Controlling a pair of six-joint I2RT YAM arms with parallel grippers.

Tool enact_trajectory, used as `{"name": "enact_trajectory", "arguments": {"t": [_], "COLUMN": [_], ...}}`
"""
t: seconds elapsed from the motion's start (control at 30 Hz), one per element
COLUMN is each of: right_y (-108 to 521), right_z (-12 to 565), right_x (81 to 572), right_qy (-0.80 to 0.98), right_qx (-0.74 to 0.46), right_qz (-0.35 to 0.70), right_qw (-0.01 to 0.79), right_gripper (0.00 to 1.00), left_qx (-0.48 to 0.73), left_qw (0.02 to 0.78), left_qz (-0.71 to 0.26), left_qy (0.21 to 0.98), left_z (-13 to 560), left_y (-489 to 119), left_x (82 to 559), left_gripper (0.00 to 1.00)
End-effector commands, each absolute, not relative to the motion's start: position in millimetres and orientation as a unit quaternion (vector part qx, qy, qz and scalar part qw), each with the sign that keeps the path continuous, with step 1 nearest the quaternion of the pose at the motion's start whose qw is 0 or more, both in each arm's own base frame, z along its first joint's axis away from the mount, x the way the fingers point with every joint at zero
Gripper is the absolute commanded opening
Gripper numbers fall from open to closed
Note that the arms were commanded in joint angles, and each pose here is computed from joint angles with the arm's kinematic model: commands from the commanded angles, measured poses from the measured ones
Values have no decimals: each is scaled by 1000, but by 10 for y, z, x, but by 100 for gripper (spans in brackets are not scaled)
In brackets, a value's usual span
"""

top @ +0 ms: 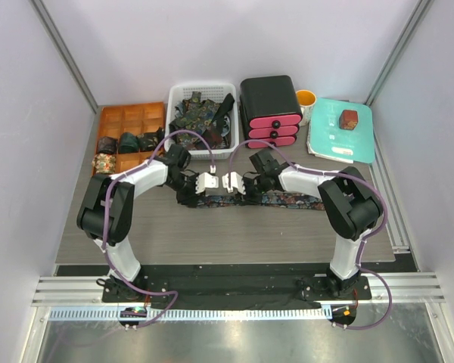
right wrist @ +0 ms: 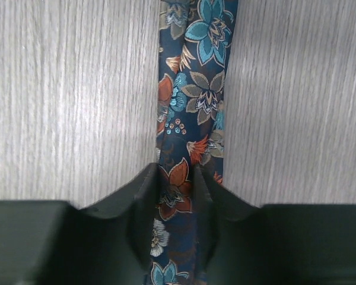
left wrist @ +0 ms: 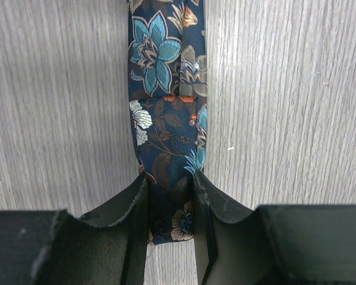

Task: Roll the ties
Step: Roll the tie at the center of the board.

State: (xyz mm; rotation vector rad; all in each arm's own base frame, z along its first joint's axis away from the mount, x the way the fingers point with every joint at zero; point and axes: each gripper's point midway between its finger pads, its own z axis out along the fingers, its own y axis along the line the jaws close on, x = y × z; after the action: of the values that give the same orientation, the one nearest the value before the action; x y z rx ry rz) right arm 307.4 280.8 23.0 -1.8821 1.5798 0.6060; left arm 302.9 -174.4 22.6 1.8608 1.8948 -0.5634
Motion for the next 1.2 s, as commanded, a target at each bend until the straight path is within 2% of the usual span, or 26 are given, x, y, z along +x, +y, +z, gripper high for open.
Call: {"name": "enact_trajectory", "arguments": {"t": [0.0,0.13,0.2,0.27,0.37,0.47,0.57,0.6,0.63,0.7,0.73,0.77,0.87,1.17], "right_y": [2726,2713,2733,2778,2850,2936,3052,3090,3154,3255,3287,3341,3433,3838], "right_z": [229,224,296,417,704,996,1213,1263,1302,1358,1320,1346,1287,917], "right_x": [3193,3180,3189,3214,3197,3190,3247,3261,3227,3295,3232,3301,3344,3284], "right_qy": [581,577,587,599,626,667,737,751,783,790,811,804,813,825], "right_qx": [-732,-736,-725,-706,-662,-595,-460,-424,-348,-278,-201,-179,-79,-28], "right_qz": [183,179,184,194,227,274,343,363,398,435,466,482,514,525], "right_qw": [305,305,310,323,342,356,357,354,328,331,292,299,262,209], "right_gripper": [30,29,47,73,75,75,72,70,63,54,47,43,37,35], "left_qx": [675,685,684,684,686,690,690,689,690,690,688,689,687,683], "left_qw": [237,231,218,210,202,198,196,196,196,194,195,193,193,191], "left_qz": [-210,-215,-213,-212,-210,-209,-210,-210,-209,-209,-209,-209,-209,-208], "left_qy": [667,657,663,666,667,665,664,665,665,665,667,667,668,674], "left_z": [448,418,350,314,280,257,252,247,248,235,236,222,214,220], "left_y": [-1759,-1755,-1737,-1726,-1699,-1697,-1693,-1688,-1690,-1685,-1680,-1681,-1680,-1678], "left_x": [3044,2991,2991,2990,2980,2980,2969,2970,2968,2961,2962,2957,2960,2972], "left_gripper": [31,31,31,31,31,31,32,32,32,32,32,32,33,33]}}
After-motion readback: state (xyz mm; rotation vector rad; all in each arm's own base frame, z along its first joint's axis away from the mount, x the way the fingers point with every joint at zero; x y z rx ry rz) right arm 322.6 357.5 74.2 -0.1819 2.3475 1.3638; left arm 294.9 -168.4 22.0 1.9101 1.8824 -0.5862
